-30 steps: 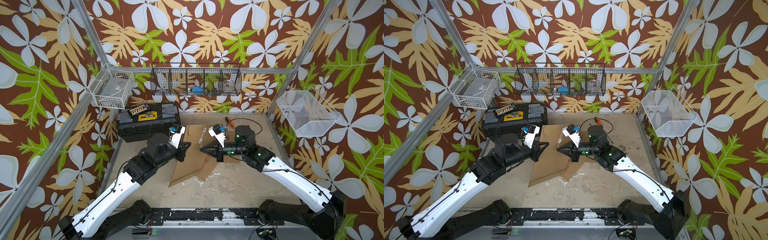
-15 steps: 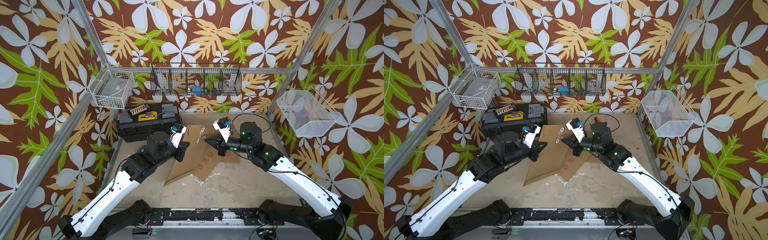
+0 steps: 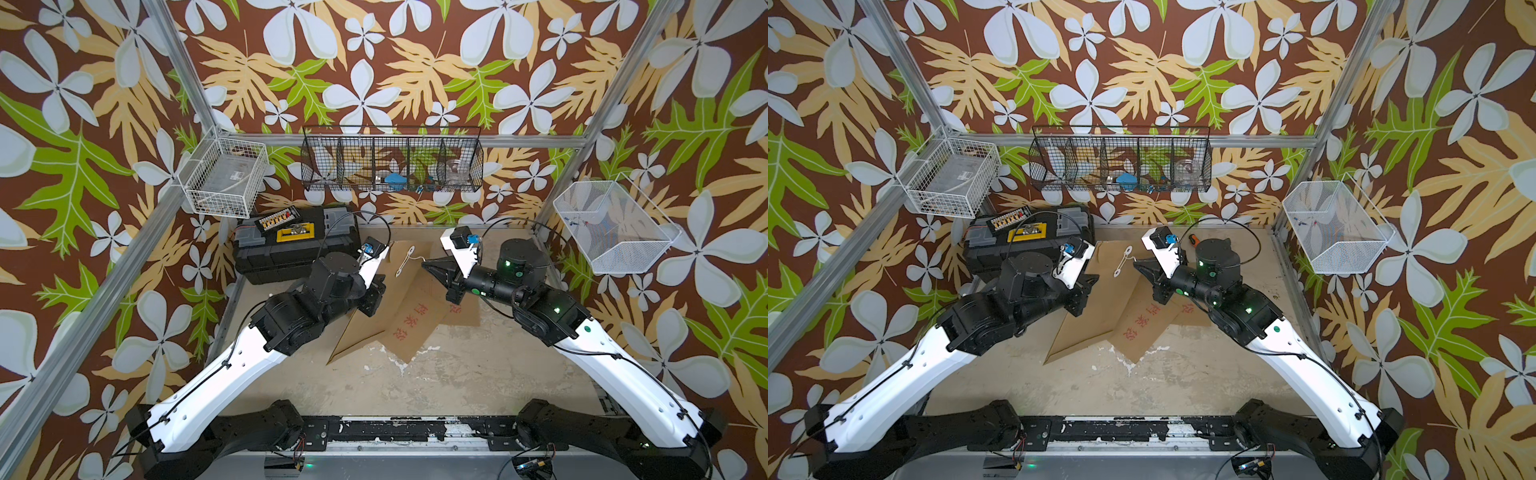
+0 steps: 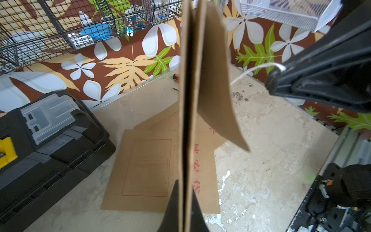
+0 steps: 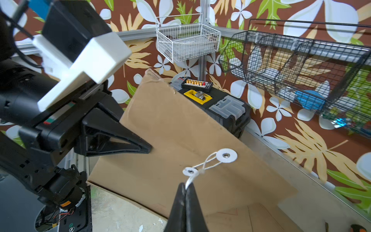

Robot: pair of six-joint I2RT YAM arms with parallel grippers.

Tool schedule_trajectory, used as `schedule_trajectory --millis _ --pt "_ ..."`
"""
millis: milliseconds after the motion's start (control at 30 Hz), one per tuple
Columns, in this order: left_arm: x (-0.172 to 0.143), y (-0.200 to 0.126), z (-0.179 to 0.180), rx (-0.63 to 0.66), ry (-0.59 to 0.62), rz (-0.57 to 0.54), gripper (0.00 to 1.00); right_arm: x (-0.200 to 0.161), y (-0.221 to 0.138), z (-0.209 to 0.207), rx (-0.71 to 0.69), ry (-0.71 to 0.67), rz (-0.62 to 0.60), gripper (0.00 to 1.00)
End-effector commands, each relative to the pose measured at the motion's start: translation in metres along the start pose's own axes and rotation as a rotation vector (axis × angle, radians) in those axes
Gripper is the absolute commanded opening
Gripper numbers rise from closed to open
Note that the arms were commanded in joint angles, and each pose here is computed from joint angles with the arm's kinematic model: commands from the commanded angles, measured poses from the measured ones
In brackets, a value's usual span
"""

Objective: Open the file bag

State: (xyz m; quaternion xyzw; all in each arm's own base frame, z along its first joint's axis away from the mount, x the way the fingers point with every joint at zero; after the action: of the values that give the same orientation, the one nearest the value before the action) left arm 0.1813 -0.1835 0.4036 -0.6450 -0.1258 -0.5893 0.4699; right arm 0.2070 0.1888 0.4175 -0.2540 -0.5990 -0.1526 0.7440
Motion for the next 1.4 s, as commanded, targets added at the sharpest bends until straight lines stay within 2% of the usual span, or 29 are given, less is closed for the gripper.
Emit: schedule_trajectory --millis 0,433,700,933,1367 --pt "0.001 0.001 0.001 0.084 0.047 0.016 0.0 -0.002 -0.002 -0.002 -0.035 -0.017 -0.002 0.0" --pt "-0.01 0.008 -0.012 -0.008 0.078 0.044 0.0 0.001 -0.002 -0.002 -0.029 -0.021 -0.065 0.0" --pt "-0.011 0.009 -0.015 -0.038 0.08 0.044 0.0 0.0 -0.001 -0.012 -0.158 0.018 -0.071 0.0" --pt "-0.012 0.01 -0.017 -0.052 0.077 0.042 0.0 -0.008 0.002 -0.027 -0.342 0.057 -0.015 0.0" --pt "-0.015 0.006 -0.02 -0.106 0.071 0.011 0.0 -0.02 0.005 -0.042 -0.455 0.118 0.053 0.0"
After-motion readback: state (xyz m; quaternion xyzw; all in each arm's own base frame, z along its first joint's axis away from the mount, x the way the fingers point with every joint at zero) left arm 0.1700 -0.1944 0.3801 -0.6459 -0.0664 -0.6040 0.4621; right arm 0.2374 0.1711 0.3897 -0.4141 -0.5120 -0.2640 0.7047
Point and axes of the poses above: each gripper's point midway between its finger pads, its own y axis out along the fingers, its own z axis along the line the jaws close on, x = y × z, the point moved 10 cm from there along -y, back along the fingers, and after that the axes turned 8 degrees about y, right-handed, at the moved point
